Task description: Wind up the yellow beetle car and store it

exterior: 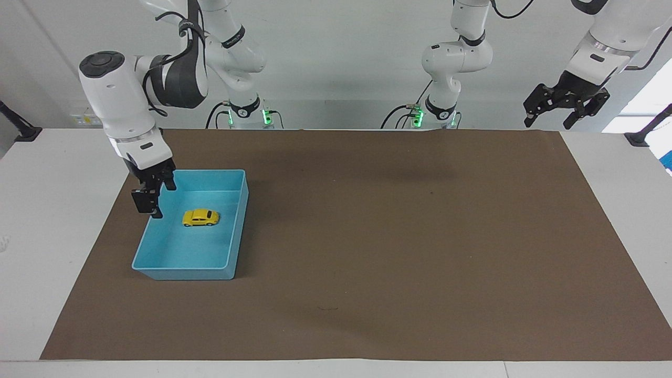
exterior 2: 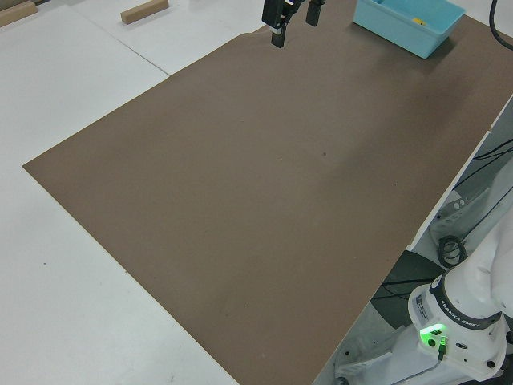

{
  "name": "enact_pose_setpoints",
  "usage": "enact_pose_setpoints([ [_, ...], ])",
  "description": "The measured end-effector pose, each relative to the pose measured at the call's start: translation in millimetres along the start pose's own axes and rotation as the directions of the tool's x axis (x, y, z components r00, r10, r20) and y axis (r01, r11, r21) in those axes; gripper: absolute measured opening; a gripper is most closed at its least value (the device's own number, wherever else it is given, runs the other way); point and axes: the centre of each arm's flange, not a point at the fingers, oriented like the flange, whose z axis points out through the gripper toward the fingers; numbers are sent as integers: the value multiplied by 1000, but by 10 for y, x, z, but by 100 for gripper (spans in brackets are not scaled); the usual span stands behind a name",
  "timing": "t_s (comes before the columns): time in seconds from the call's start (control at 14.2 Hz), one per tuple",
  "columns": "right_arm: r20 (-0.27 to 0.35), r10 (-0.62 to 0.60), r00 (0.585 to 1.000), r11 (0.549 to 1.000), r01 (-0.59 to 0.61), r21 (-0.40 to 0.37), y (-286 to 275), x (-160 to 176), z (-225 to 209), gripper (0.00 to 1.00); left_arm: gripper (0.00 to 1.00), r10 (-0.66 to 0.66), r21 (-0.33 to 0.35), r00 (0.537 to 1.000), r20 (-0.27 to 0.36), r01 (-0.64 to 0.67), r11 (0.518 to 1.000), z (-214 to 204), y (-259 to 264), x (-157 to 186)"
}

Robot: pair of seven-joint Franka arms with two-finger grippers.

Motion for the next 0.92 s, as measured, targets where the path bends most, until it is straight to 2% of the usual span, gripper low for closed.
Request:
enact_pose_setpoints([
  [0.21, -9, -24, 1000, 1000, 24, -14, 40, 274, -66, 100, 100, 0, 0, 1000, 0, 0, 1000, 0, 0, 0],
  [0.42, -19, 52, 998, 998, -53, -21, 56, 563, -117, 100, 100, 0, 0, 1000, 0, 0, 1000, 0, 0, 0],
  [0.71, 18, 241, 970, 969, -241, 48, 22, 320, -305, 100, 100, 0, 0, 1000, 0, 0, 1000, 0, 0, 0],
  [0.78, 30, 292, 956, 953, -294, 71, -2, 280, -376, 100, 100, 0, 0, 1000, 0, 0, 1000, 0, 0, 0],
  [0.92, 55, 433, 900, 895, -436, 93, -23, 284, -524, 100, 100, 0, 0, 1000, 0, 0, 1000, 0, 0, 0],
])
